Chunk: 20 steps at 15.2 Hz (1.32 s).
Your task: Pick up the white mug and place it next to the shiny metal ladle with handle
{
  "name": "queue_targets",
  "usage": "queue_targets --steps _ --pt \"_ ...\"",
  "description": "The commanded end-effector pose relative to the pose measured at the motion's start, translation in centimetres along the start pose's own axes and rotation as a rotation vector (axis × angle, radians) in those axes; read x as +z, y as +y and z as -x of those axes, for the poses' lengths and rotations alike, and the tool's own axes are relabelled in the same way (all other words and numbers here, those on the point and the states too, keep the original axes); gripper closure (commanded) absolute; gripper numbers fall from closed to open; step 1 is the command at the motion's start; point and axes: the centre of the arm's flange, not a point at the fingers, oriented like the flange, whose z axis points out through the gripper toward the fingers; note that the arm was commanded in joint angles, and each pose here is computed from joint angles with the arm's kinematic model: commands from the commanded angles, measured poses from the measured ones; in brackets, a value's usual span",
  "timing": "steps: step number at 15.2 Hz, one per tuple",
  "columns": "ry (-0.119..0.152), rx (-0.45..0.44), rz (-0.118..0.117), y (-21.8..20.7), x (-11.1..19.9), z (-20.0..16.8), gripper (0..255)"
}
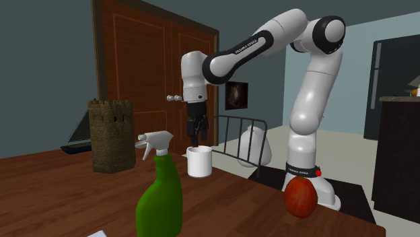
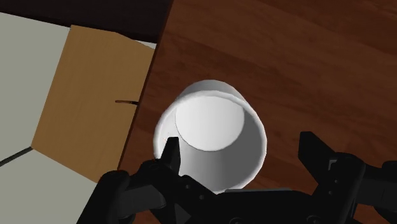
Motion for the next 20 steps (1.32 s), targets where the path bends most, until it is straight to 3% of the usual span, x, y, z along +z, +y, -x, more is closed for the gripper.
queue_targets --steps 1,9,17,18,20 --pt "-0.009 -0.001 0.000 -2.3 1.7 -1.3 0" --pt "-0.010 -0.001 0.001 -2.5 5.9 -1.3 0" --pt "-0.010 -0.001 0.001 -2.5 5.9 -1.3 0" --pt "-0.010 -0.001 0.001 -2.5 5.9 -1.3 255" --pt "-0.010 -0.001 0.001 -2.5 5.9 -1.3 255"
